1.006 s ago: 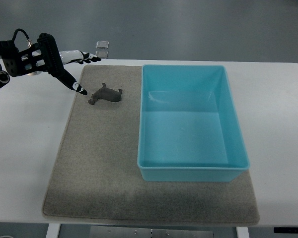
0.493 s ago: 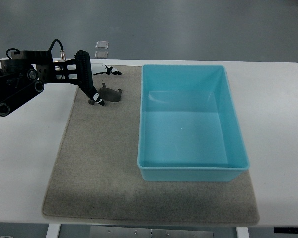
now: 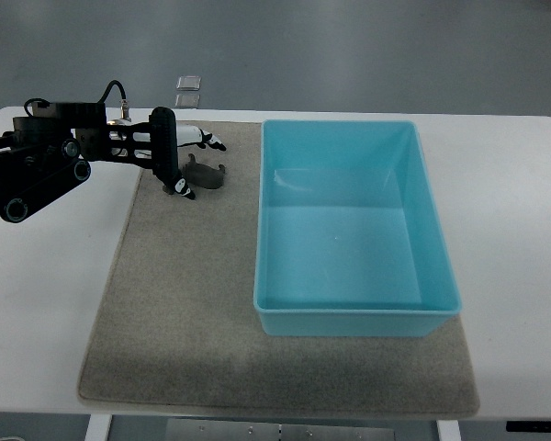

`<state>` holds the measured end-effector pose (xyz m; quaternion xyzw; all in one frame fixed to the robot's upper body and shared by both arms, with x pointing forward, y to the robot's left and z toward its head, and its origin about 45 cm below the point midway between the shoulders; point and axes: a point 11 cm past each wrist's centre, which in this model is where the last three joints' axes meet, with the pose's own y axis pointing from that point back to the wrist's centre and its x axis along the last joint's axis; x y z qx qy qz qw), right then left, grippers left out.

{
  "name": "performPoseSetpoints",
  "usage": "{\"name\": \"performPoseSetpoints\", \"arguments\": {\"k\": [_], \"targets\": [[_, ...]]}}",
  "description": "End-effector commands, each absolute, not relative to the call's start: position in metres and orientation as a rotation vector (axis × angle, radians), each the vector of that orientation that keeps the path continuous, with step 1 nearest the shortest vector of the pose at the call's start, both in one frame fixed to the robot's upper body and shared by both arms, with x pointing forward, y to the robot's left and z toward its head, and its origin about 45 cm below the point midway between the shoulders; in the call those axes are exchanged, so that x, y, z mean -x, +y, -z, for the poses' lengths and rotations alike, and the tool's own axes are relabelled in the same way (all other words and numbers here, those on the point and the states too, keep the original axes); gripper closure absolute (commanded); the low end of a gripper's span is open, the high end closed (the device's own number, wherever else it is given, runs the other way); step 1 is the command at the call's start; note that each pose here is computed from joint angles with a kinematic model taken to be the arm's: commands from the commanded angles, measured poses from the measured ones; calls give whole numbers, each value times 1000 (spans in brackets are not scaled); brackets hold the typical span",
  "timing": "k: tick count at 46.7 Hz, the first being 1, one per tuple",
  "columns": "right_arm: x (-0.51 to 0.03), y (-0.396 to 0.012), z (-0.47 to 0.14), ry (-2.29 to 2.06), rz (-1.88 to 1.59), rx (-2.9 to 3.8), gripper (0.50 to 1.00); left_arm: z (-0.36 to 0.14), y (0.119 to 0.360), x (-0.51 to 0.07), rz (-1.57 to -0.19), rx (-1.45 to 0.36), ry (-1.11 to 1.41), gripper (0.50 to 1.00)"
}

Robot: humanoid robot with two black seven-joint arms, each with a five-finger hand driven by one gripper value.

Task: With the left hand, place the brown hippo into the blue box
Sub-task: 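Close the left hand fingers around the brown hippo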

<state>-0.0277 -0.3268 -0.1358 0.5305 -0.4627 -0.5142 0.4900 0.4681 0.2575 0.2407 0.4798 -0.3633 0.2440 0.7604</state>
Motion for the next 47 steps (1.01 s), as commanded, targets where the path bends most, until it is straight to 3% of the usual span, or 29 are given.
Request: {"name": "performPoseSetpoints", "arguments": {"k": [1, 3, 12, 28, 37, 47], "targets": [[28, -327, 136, -1124, 1249, -1289, 564, -241, 258, -468, -531, -1046, -793, 641], [28, -327, 136, -1124, 1249, -1289, 564, -241, 257, -468, -529, -1046, -794, 651], [28, -327, 136, -1124, 1249, -1289, 564, -242, 257, -469, -514, -1063, -815, 789], [28, -327, 136, -1124, 1249, -1289, 564, -242, 256, -468, -508, -1063, -823, 844], [28, -327, 136, -1124, 1249, -1289, 564, -246, 254, -469, -504, -1060, -827, 1000], [28, -327, 136, -1124, 1249, -1289, 564, -247, 254, -470, -504, -1060, -829, 1000]]}}
